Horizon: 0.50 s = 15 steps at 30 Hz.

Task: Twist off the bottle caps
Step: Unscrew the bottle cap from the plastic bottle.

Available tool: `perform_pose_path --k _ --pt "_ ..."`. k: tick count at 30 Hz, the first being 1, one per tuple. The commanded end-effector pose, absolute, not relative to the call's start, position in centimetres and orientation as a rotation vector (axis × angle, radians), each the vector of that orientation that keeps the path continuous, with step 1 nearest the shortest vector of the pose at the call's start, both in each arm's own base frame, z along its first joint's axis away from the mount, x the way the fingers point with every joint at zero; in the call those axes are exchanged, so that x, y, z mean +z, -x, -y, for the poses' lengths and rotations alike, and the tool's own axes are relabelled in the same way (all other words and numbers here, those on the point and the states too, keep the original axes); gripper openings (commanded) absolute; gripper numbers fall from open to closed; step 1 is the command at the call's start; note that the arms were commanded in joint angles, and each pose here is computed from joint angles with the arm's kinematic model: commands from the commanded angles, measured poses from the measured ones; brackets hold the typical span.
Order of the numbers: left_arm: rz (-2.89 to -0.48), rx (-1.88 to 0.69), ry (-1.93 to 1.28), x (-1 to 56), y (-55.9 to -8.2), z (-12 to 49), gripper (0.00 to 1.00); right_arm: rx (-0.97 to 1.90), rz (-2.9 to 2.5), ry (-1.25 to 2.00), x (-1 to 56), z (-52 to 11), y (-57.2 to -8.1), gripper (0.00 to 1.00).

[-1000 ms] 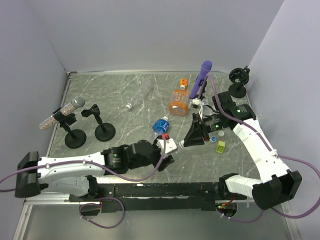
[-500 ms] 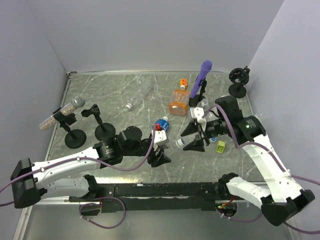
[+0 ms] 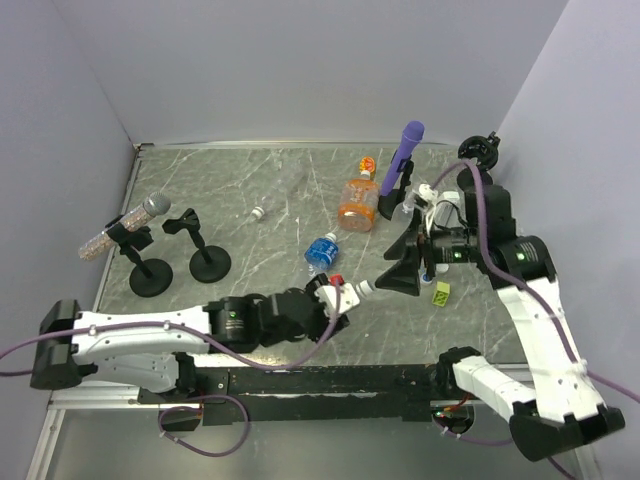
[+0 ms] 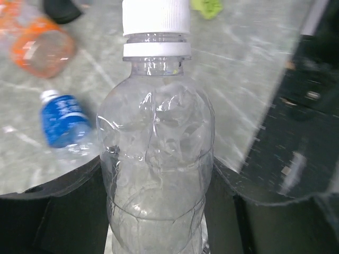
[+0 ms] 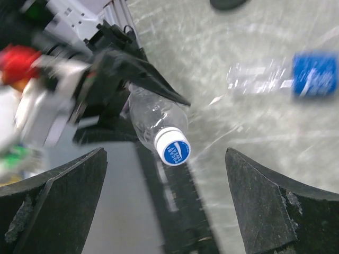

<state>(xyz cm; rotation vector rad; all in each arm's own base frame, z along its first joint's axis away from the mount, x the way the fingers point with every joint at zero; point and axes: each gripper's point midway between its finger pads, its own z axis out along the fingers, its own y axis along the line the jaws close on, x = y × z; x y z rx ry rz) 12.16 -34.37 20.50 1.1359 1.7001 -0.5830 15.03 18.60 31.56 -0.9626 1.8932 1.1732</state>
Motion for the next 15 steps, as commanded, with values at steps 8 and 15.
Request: perform_pose_path --k 8,15 --pt "-1.676 -0.336 -0.955 21.8 -15.2 34.9 0.17 1.426 -2.232 0.707 27.5 -19.2 -15.5 0.91" --pt "-1.665 -0.378 -0.952 22.1 -14.9 35.6 0.17 1.476 -2.274 0.695 26.0 -19.8 -15.8 0.86"
